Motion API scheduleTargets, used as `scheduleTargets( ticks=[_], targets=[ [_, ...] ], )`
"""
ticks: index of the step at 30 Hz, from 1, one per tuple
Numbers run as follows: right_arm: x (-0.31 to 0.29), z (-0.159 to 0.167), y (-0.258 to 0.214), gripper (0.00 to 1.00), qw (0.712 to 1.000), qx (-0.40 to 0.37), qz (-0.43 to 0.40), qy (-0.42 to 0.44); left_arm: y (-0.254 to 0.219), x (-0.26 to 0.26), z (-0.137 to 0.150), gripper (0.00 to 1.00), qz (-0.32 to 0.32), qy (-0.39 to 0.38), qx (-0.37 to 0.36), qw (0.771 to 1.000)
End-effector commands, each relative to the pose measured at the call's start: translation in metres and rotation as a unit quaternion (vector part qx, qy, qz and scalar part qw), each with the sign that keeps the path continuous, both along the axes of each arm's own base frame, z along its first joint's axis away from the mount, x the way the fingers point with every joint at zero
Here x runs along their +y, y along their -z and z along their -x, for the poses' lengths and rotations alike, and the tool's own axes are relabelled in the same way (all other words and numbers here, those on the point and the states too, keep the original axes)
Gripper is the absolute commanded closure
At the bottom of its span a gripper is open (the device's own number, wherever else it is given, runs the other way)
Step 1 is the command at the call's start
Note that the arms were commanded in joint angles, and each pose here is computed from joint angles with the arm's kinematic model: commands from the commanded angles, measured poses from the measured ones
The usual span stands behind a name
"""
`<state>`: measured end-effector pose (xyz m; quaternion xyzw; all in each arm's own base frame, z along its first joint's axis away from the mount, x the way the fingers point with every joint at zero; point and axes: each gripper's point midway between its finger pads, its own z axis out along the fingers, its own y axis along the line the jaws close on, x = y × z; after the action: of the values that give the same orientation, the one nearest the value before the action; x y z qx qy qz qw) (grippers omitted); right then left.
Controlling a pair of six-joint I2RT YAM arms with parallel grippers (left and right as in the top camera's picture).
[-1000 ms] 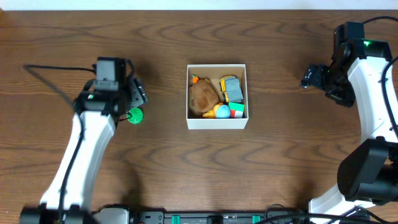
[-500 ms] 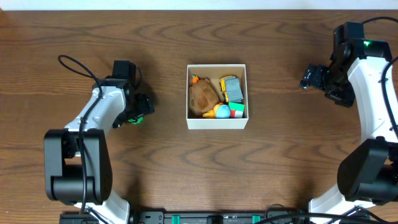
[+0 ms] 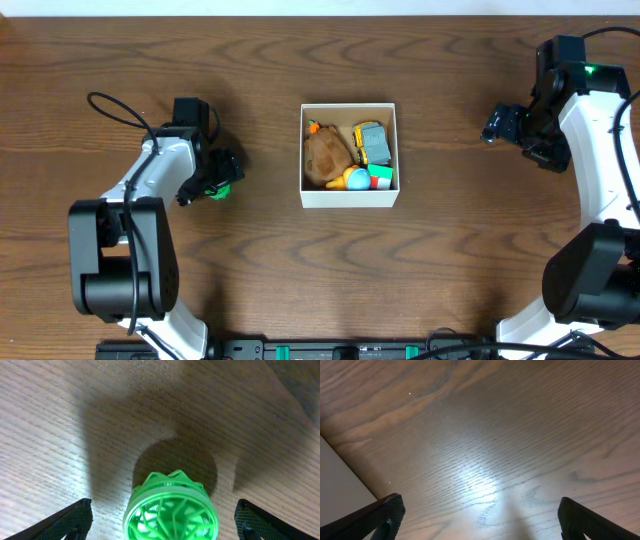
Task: Pack container
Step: 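Move the left gripper to the green lid and grasp it, then carry the green lid into the box and open the left gripper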
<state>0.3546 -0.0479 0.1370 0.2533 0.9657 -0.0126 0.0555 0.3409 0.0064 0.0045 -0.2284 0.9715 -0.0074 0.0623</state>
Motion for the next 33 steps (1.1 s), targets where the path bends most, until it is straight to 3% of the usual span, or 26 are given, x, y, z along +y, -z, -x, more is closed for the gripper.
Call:
scheduleTargets(
  ticks=[1, 11, 18, 28, 33],
  targets=[
    [0.0007, 0.0006, 0.0034, 0.01, 1.0, 0.006, 0.0, -0.009, 0.0069, 0.0013, -0.001, 0.09, 0.0, 0.009, 0.01, 1.0],
    [0.0007, 0.0006, 0.0034, 0.01, 1.0, 0.006, 0.0, -0.009, 0.0098, 0.0012, -0.0002, 0.31, 0.0, 0.008, 0.014, 1.0],
    [0.0007, 0.0005, 0.0034, 0.01, 1.0, 0.006, 0.0, -0.009, 0.01, 0.0012, 0.0019, 0.38, 0.0, 0.008, 0.018, 1.0],
    [0.0007, 0.0005, 0.0034, 0.01, 1.0, 0.006, 0.0, -0.009, 0.0101, 0.0012, 0.0033, 0.56, 0.0, 0.008, 0.021, 1.0],
    [0.0007, 0.0006, 0.0034, 0.01, 1.0, 0.006, 0.0, -0.009, 0.0059, 0.0011, 0.0016, 0.69, 0.0, 0.009, 0.014, 1.0]
  ],
)
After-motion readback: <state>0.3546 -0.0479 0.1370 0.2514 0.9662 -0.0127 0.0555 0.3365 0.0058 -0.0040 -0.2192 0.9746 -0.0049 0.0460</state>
